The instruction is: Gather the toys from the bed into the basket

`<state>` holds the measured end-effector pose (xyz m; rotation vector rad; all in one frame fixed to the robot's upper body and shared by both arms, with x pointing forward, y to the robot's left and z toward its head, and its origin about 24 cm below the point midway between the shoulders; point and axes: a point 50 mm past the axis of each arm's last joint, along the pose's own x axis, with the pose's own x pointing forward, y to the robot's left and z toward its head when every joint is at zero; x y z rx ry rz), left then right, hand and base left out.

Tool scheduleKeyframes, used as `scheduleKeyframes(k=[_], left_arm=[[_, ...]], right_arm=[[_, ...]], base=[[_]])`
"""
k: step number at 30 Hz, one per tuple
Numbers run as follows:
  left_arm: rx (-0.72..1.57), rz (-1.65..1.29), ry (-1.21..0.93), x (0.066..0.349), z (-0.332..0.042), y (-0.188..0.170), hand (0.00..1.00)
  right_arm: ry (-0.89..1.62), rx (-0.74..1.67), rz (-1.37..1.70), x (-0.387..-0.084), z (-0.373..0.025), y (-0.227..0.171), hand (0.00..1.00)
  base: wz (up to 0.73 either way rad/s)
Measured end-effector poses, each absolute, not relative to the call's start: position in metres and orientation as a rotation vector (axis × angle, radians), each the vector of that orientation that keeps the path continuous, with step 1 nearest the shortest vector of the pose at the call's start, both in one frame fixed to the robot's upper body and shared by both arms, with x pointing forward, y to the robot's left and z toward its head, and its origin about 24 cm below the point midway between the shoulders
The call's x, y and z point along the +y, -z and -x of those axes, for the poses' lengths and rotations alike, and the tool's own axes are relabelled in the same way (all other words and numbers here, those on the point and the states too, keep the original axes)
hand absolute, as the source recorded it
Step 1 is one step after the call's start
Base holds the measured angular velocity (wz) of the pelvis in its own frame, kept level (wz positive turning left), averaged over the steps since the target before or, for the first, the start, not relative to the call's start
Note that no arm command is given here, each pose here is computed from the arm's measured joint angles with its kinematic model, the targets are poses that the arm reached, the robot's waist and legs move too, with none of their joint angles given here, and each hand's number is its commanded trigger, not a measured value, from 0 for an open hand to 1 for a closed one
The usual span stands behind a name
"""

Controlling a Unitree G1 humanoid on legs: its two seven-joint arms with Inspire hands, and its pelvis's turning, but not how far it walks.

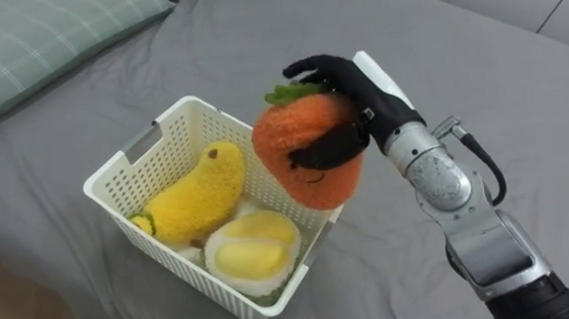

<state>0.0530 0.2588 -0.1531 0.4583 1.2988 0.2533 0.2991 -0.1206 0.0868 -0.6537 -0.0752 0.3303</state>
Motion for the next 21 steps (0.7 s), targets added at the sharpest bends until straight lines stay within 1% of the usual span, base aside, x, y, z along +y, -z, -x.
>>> scheduleKeyframes(k=[21], left_arm=[[1.291,-0.461,-0.257,0.2593,-0.0563,0.1518,0.0]], right_arm=[[-0.323,-0.06,0.657,-0.122,-0.2997,-0.0839,0.0]], base=[[0.0]])
